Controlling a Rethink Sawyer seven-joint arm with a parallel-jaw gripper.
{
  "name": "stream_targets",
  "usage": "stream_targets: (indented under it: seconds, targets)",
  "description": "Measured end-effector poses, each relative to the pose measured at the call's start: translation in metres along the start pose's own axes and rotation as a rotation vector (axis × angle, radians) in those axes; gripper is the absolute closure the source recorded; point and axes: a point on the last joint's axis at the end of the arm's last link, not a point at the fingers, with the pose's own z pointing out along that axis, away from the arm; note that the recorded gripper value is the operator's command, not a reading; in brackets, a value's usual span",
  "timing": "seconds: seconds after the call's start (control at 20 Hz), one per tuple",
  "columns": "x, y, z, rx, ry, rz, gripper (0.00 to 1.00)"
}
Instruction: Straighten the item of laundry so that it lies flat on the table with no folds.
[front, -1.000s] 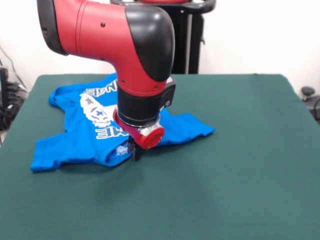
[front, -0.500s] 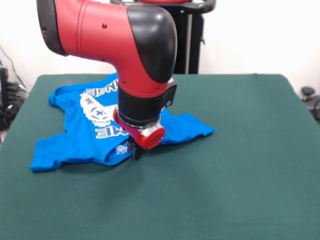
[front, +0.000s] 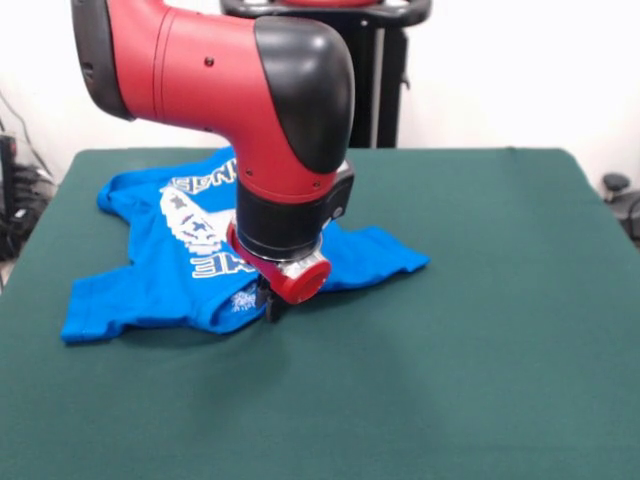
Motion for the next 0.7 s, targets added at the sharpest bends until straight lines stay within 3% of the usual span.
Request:
stream_targets:
  seconds: [0.7]
  targets:
    - [-0.0014, 0.0077, -0.005, 0.04, 0.019, -0.014, 1.0]
